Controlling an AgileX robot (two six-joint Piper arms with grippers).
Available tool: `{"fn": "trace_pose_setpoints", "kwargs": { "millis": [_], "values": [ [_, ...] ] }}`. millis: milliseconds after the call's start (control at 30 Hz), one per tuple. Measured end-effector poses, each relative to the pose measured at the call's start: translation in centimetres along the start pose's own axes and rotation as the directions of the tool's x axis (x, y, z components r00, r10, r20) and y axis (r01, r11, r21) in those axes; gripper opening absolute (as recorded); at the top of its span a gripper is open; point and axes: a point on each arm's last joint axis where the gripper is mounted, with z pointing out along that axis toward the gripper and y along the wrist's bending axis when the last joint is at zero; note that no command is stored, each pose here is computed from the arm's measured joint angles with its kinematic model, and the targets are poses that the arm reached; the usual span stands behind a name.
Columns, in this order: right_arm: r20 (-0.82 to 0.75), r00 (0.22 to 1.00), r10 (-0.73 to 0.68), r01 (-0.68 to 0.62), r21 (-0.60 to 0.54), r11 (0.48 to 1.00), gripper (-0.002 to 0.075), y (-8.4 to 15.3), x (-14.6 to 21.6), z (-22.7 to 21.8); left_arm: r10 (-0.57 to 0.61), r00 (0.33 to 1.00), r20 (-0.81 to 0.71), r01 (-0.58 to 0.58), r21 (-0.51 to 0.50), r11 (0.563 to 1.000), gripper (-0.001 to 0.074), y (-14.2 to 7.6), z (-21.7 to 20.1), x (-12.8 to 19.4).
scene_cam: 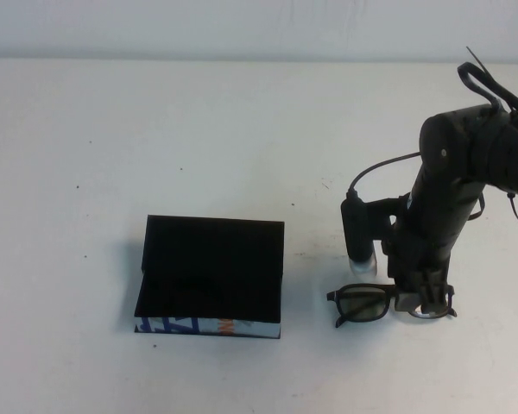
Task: Return glasses to glasses case
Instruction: Pick up the glasses from the table
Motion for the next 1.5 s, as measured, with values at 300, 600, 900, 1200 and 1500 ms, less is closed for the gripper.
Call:
{"fn": "trace_pose_setpoints", "kwargs": {
  "millis": [300, 600, 900, 1200, 1500],
  "values": [
    [-0.003, 1.000, -0.004, 0.004, -0.006, 1.000, 0.0362, -0.2, 0.1, 0.8, 0.000, 1.000, -0.002, 0.000, 0.000, 1.000, -0.0001, 0.0, 0.0, 0.0],
    [-0.003, 1.000, -0.006, 0.006, -0.005, 1.000, 0.0362, -0.4, 0.0, 1.0, 0.000, 1.000, -0.002, 0.000, 0.000, 1.000, -0.0001, 0.0, 0.0, 0.0],
    [0.029, 1.000, 0.004, -0.004, 0.002, 1.000, 0.0360, -0.8, -0.5, 0.2, 0.000, 1.000, -0.002, 0.000, 0.000, 1.000, -0.0001, 0.0, 0.0, 0.0],
    [0.002, 1.000, -0.001, 0.001, -0.043, 0.999, 0.0359, -0.9, -0.3, 1.6, 0.000, 1.000, -0.002, 0.000, 0.000, 1.000, -0.0001, 0.0, 0.0, 0.0],
    [-0.006, 1.000, -0.003, 0.002, -0.055, 0.998, 0.0298, -0.8, -0.2, 1.6, 0.000, 1.000, -0.002, 0.000, 0.000, 1.000, -0.0001, 0.0, 0.0, 0.0]
  ]
}}
